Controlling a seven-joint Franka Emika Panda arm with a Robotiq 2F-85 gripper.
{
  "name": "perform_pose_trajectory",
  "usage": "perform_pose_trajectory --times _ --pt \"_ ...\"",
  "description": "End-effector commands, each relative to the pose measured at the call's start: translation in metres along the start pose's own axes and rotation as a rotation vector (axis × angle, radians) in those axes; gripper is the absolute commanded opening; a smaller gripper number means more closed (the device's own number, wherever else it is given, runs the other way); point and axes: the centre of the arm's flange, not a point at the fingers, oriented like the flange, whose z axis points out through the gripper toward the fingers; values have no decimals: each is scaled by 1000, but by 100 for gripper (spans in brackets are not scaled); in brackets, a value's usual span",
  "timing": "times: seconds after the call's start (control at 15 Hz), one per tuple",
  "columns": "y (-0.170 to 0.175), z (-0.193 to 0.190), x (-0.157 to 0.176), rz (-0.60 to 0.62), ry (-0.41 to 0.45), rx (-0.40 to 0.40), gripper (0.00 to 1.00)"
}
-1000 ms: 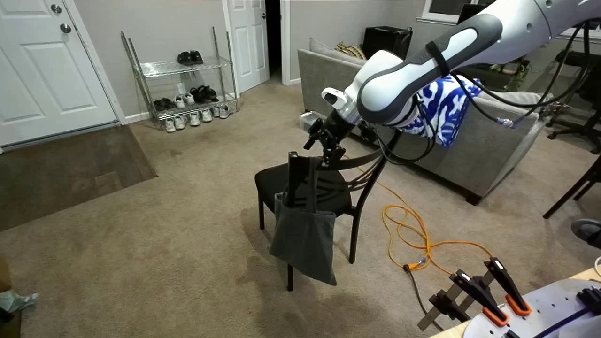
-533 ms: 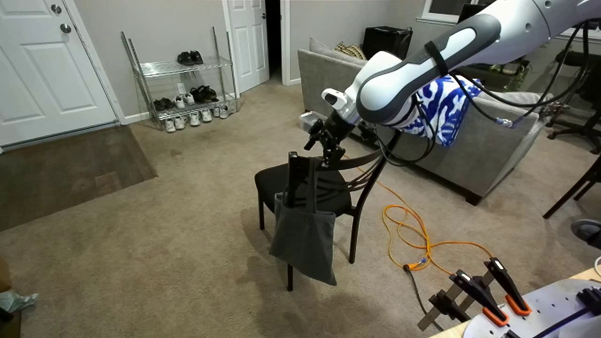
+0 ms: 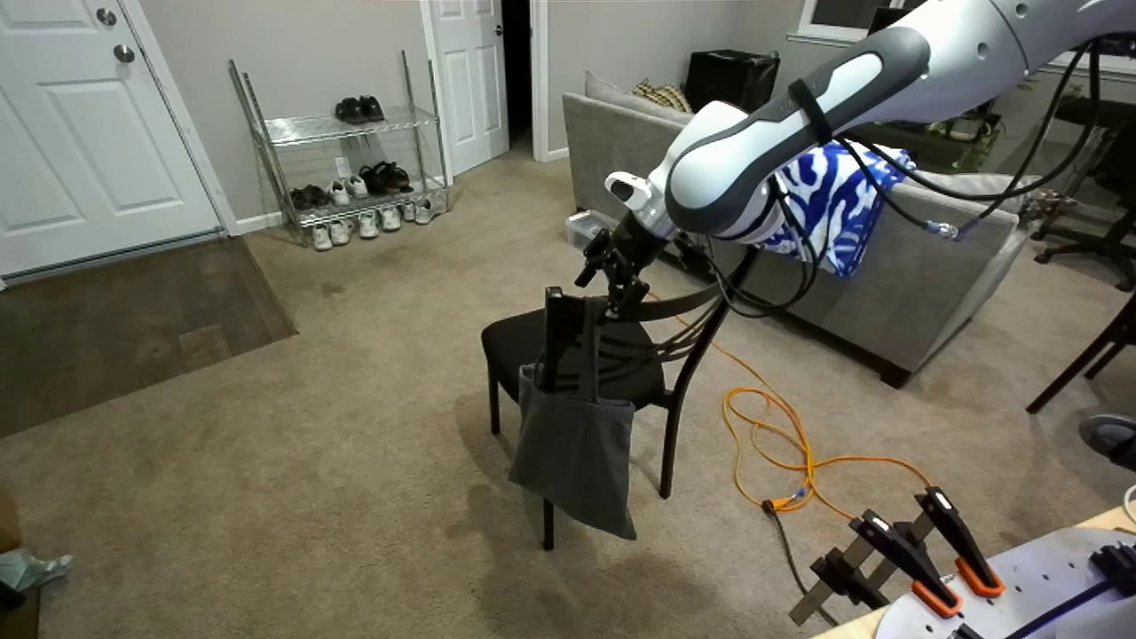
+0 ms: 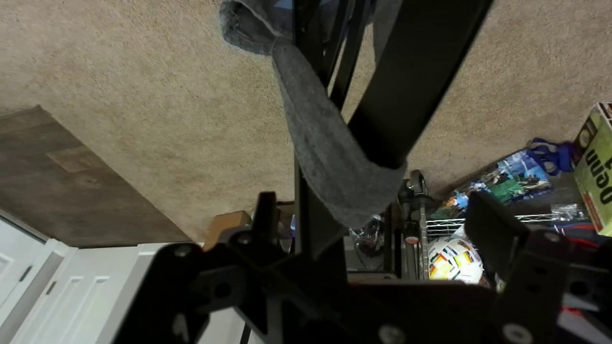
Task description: Move the bag to the other side of the chair
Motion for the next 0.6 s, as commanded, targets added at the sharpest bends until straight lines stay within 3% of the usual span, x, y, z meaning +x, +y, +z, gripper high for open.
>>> perform_pose_trajectory --times 0.0,0.53 --pt "0 -16 6 -8 -37 -3 100" --pt "2 -23 19 3 -75 17 100"
